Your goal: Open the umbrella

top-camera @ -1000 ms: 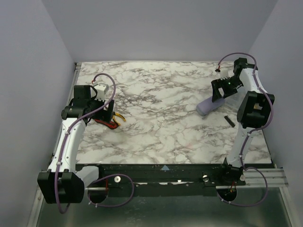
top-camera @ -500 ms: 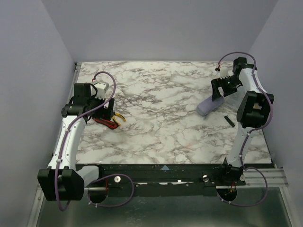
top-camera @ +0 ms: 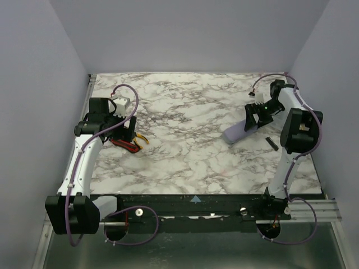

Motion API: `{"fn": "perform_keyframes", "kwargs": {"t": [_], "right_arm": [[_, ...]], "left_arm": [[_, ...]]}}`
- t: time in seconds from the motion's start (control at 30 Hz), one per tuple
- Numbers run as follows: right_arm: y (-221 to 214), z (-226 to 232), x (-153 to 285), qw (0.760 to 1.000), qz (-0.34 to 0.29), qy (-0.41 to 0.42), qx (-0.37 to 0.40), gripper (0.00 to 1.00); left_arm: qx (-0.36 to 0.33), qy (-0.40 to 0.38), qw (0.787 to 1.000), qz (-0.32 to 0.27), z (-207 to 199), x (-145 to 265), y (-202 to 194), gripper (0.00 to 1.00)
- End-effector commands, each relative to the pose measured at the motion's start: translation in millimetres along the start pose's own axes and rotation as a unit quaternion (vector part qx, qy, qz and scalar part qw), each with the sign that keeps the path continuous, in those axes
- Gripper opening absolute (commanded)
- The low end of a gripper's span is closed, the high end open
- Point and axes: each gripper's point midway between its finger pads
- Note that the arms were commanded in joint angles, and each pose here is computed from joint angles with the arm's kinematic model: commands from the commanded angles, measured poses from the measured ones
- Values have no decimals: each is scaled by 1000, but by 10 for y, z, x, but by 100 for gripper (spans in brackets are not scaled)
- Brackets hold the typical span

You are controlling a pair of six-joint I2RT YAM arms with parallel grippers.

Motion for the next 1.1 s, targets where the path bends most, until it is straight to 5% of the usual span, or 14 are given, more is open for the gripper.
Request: {"fn": "perform_keyframes", "kwargs": {"t": [0.0, 0.3, 0.63, 1.07], "right_arm": [[-53, 618, -118, 996, -11, 75, -50, 94], [-300, 1387, -267, 989, 0, 124, -77, 98], [-17, 948, 349, 986, -31, -35, 162, 100], [96, 1342, -121, 940, 15, -33, 340, 100]], "left_arm": [[-31, -29, 999, -8, -136, -31, 106, 98], [-51, -92, 994, 4, -439, -138, -10, 98], [-39, -164, 985, -39, -756, -90, 139, 98], [-36, -133, 987, -88, -667, -95, 301, 98]]}}
Point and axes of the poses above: each gripper's point midway between its finger pads, its own x axis back along the fingers, its own z axis along the line the jaws close on, y = z × x, and after that the axes turned 8 degrees about x, right-handed
